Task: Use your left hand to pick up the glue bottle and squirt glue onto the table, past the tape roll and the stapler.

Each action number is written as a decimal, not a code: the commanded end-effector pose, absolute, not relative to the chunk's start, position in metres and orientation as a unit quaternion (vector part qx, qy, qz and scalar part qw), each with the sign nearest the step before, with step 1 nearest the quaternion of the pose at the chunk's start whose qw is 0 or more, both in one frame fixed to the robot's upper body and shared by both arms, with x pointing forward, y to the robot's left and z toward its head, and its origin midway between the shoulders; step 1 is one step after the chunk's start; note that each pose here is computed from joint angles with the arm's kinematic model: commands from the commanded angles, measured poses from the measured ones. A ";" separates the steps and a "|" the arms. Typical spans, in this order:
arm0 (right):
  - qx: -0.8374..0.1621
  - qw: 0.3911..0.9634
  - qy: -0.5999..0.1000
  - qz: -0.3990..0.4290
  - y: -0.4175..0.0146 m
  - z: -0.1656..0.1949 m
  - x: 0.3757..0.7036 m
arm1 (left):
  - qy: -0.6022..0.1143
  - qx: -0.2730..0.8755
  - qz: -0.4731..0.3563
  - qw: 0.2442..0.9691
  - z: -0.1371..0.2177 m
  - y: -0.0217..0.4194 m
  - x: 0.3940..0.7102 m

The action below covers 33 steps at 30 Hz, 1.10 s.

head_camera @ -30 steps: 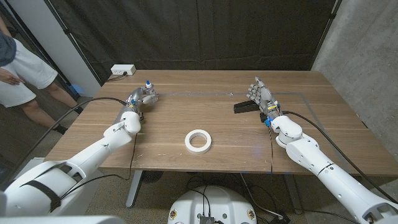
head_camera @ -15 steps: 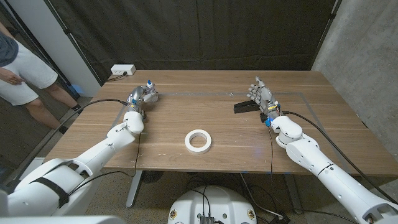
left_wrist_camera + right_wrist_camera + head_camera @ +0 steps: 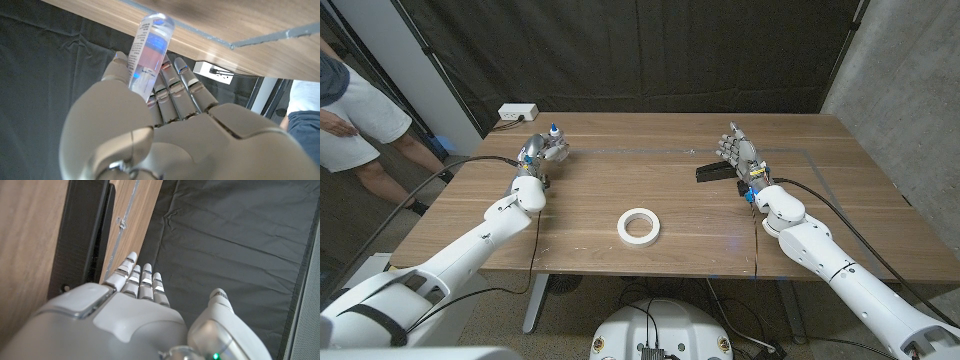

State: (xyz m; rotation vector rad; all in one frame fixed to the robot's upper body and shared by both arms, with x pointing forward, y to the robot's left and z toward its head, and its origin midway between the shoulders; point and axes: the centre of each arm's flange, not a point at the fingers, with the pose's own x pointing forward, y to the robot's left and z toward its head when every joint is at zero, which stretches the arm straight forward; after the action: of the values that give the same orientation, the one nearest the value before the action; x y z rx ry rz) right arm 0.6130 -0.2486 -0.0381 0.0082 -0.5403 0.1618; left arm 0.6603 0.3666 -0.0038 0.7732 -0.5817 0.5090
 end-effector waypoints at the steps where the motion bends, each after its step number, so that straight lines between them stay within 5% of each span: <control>1: 0.014 0.953 -0.294 0.070 -0.251 -0.034 0.604 | -0.313 0.387 0.259 0.828 0.018 0.366 0.624; 33: 0.021 0.948 -0.309 0.074 -0.250 -0.042 0.591 | -0.397 0.511 0.298 0.702 0.038 0.339 0.566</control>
State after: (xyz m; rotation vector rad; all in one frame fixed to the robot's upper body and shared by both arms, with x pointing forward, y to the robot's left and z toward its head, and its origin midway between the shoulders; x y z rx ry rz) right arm 0.5941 -0.2532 -0.0388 0.0422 -0.6269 0.1417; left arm 0.5798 0.3442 0.0312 1.0389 -0.8171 0.6287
